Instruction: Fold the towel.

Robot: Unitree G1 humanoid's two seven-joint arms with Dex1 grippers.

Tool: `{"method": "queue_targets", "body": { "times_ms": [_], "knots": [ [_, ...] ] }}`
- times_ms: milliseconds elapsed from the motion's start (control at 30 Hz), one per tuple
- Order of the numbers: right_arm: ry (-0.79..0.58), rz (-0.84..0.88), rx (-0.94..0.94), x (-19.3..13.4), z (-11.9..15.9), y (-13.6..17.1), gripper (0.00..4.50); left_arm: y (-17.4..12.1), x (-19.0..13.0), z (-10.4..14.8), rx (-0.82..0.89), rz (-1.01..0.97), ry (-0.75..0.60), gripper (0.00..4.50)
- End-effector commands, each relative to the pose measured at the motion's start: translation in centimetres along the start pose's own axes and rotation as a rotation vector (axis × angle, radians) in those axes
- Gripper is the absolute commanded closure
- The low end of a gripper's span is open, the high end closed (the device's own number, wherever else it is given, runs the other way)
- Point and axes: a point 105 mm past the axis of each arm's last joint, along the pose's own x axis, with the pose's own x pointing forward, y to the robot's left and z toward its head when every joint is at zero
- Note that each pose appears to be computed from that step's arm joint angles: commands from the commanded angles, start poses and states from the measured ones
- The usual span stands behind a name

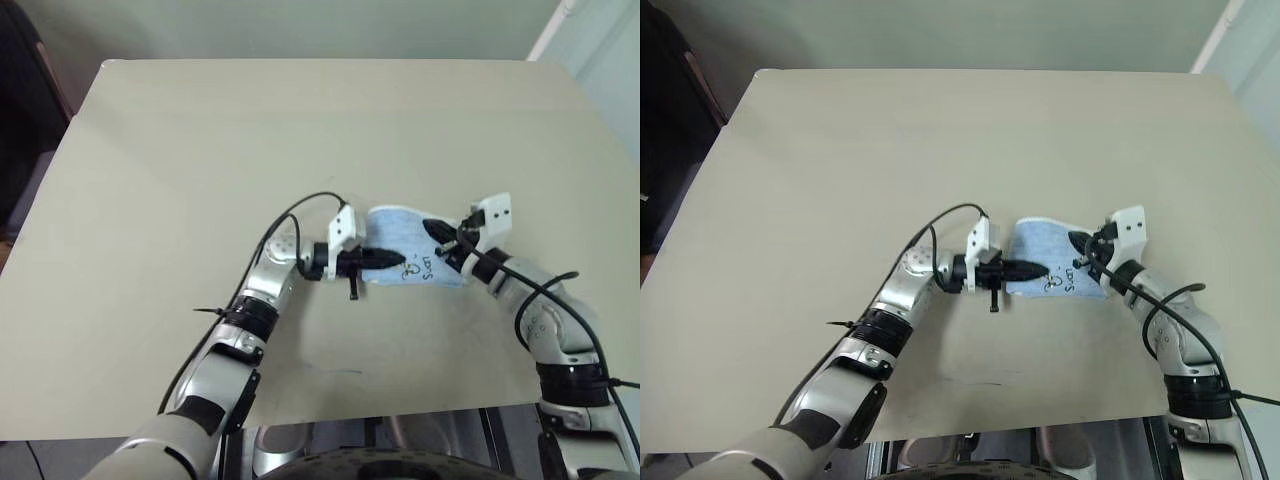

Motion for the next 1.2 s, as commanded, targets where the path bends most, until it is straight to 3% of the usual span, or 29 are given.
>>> {"method": "queue_targets", "body": {
  "times_ms": [33,133,300,400,500,600,767,967,1100,1200],
  "knots": [
    [0.010,-0.018,-0.042,-0.3,-0.7,0.0,4.50,-0.1,0.8,-1.3,-0.009,0.017,0.025,4.49],
    [0.019,-0.051,-0.041,-0.2,-1.0,-0.6,4.50,0.5,1.0,-1.2,-0.020,0.046,0.007,4.49],
    [-0.050,-0.051,-0.046,0.0,1.1,-1.1,4.50,0.1,0.7,-0.6,-0.029,-0.017,-0.007,4.49],
    [-0.131,-0.022,-0.009,-0.4,3.3,-1.0,3.97,-0.6,-0.1,0.3,-0.074,-0.088,-0.031,4.50],
    [-0.159,0.009,-0.009,-0.7,4.5,-0.7,2.95,-1.1,-0.8,1.2,-0.094,-0.140,-0.045,4.50],
    [-0.216,0.105,-0.001,-1.7,7.1,0.7,1.87,-0.1,-1.4,3.7,-0.087,-0.090,-0.131,3.87],
    [-0.197,0.141,0.044,-3.7,8.7,-0.2,0.12,0.9,-2.0,6.4,0.035,-0.007,-0.173,2.14],
    [-0.009,0.145,0.179,-6.2,6.3,-3.0,0.00,1.4,-2.9,8.3,0.103,0.069,-0.212,0.03],
    [0.119,0.180,0.332,-7.3,5.0,-4.0,0.00,0.8,-4.1,7.7,0.130,0.067,-0.164,0.03],
    [0.295,0.180,0.335,-7.6,2.1,-4.2,0.00,0.4,-5.2,8.2,0.160,0.072,-0.196,0.03]
  ]
}}
